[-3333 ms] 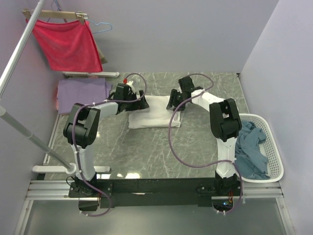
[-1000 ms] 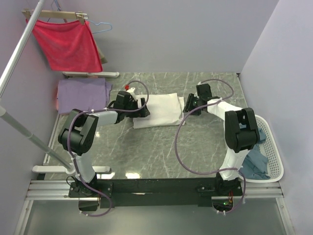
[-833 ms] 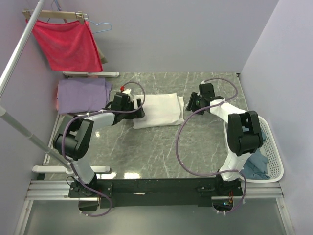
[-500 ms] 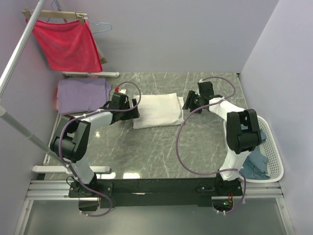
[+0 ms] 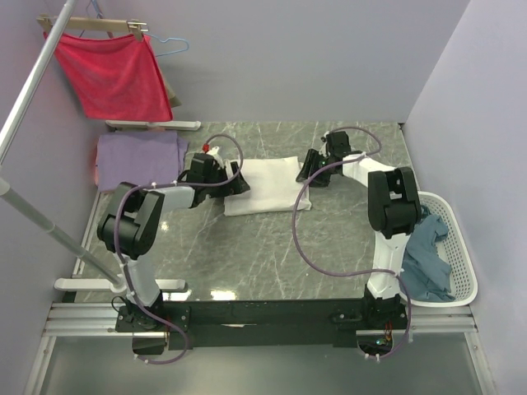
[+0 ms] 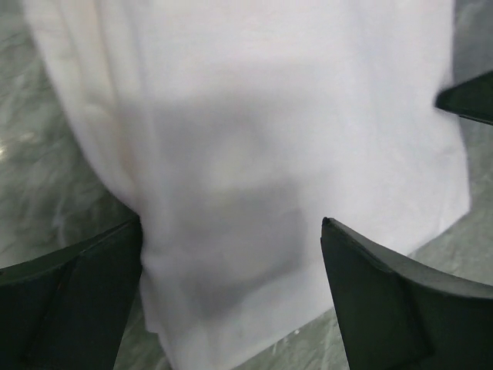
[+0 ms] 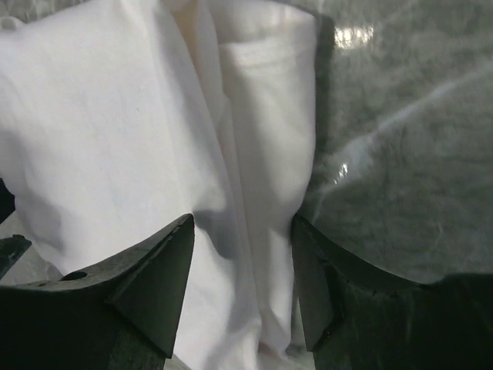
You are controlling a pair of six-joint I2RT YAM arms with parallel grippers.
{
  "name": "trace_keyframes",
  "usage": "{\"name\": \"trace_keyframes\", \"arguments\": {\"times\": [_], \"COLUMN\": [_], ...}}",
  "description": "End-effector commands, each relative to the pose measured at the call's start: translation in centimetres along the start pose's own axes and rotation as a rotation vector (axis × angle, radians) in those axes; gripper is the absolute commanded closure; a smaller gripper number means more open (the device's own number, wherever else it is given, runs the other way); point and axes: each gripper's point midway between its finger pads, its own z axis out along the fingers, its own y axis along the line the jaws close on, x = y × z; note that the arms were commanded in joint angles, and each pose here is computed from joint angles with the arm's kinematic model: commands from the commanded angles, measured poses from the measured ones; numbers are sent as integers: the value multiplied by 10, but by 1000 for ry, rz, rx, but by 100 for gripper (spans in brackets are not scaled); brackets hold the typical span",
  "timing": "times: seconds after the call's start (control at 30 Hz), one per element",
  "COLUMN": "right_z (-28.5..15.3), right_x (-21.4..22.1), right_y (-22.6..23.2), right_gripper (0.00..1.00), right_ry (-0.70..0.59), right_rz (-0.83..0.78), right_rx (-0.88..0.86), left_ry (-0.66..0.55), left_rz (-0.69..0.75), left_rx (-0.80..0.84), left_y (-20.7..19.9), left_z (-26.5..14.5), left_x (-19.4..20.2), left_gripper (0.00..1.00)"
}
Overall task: Fold and stack the t-shirts
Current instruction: Put the neatly folded tshirt into the corner of the board with the left arm
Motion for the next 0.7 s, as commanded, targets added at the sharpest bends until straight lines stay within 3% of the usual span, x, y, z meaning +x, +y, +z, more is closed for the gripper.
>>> {"name": "trace_keyframes", "arguments": {"times": [0.0, 0.27, 0.33, 0.37, 0.43, 0.6, 0.67], "right_z": [14, 30, 32, 33, 33, 24, 15], "right_x": [12, 29, 32, 33, 34, 28, 22], "right_y": [5, 14, 14, 13, 12, 12, 12], "right_gripper": [39, 38, 38, 39, 38, 39, 39], "right_ry": [72, 131, 139, 140, 141, 98, 58], "right_rz": [-6, -39, -40, -38, -37, -50, -60], "right_rx": [-29, -38, -37, -36, -37, -18, -3], "left_ry": [138, 169, 174, 163, 148, 107, 36], "left_rz": [-62, -85, -92, -93, -93, -42, 19], "left_rx": [102, 251, 275, 282, 281, 210, 151], "left_y": [-5, -28, -31, -34, -37, -38, -39], "left_z": [19, 38, 42, 44, 50, 46, 36], "left_x": [38, 45, 45, 38, 27, 1, -29], "left_gripper": [1, 1, 17, 60, 99, 99, 99]}}
